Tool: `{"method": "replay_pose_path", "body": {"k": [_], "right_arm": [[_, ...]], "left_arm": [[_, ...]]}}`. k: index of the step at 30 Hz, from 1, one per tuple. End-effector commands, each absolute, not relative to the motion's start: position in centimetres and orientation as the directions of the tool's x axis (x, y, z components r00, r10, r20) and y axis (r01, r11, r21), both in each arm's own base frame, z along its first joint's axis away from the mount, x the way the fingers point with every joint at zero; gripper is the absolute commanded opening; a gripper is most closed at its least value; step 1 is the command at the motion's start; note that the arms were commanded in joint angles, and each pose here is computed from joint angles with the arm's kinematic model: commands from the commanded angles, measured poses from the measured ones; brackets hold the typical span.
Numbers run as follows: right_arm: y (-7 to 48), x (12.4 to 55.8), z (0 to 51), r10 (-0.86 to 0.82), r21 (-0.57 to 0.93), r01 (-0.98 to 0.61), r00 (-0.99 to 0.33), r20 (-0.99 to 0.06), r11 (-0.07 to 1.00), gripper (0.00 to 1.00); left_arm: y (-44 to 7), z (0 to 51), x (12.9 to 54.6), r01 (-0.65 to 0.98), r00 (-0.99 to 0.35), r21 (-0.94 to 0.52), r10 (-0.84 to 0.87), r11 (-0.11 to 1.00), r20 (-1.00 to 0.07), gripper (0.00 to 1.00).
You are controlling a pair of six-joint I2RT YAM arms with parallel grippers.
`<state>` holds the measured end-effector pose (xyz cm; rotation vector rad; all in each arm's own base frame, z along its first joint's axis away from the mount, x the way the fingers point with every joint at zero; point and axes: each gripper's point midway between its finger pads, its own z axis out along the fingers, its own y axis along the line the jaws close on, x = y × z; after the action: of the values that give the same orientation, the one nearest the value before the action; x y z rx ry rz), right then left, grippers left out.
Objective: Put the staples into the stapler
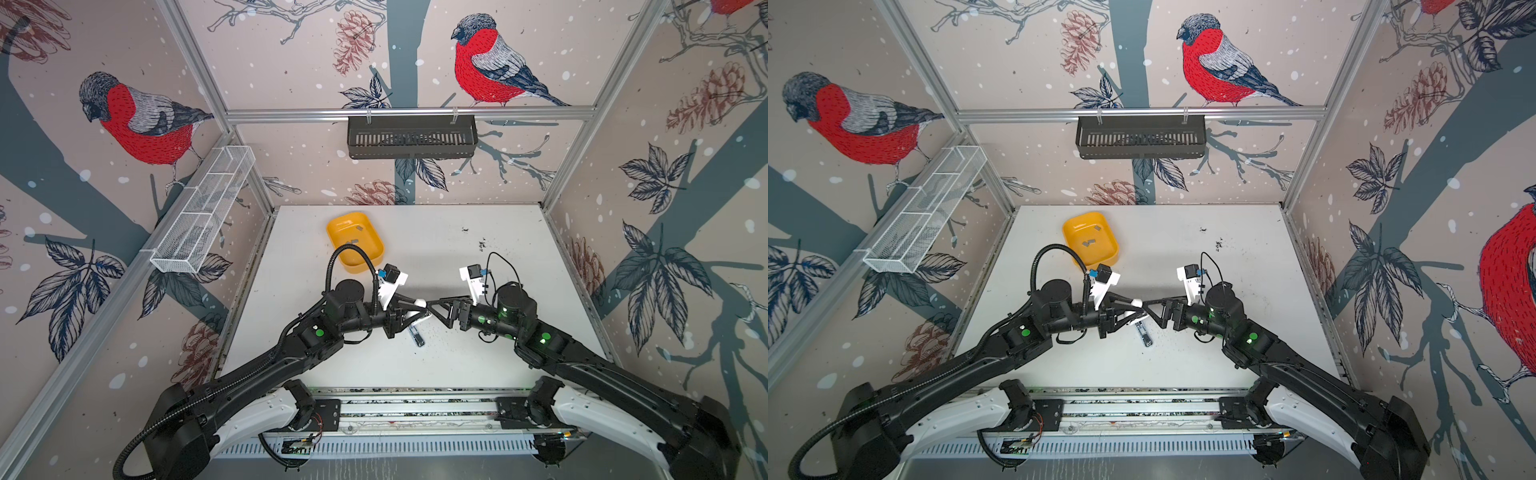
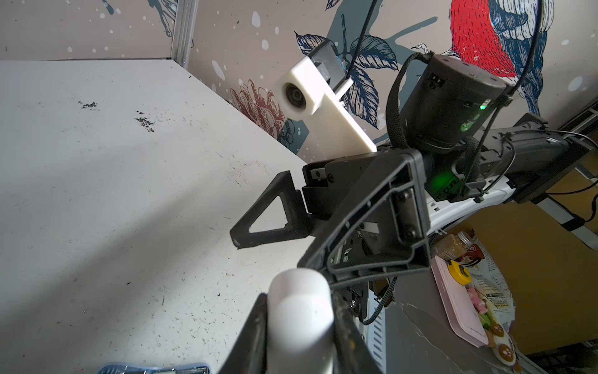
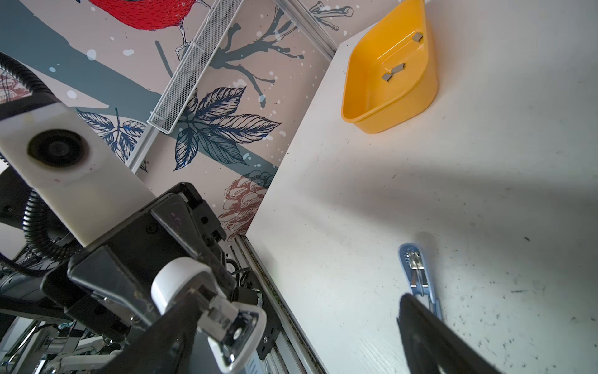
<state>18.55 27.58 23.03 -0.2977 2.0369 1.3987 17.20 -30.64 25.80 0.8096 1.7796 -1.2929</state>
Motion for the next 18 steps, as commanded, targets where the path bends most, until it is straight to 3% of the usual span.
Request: {"method": "replay_pose_path", "body": {"k": [1,18], "right_arm": [[28.2,18.3,24.0,0.162,0.76,-0.536,-0.767,-0.62,0.367,0.96],[27.2,19.4,20.7,0.156,0.728,-0.454,-0.784,-0.6,0.514,0.96]], "left_arm": [[-30.9,27.5,17.0,0.869,-0.451,-0.435,0.014,0.237,-0.892,0.01],[-30.8,28.6,17.0,0.873,-0.438,-0.431,-0.021,0.226,-0.899,0.01]]}}
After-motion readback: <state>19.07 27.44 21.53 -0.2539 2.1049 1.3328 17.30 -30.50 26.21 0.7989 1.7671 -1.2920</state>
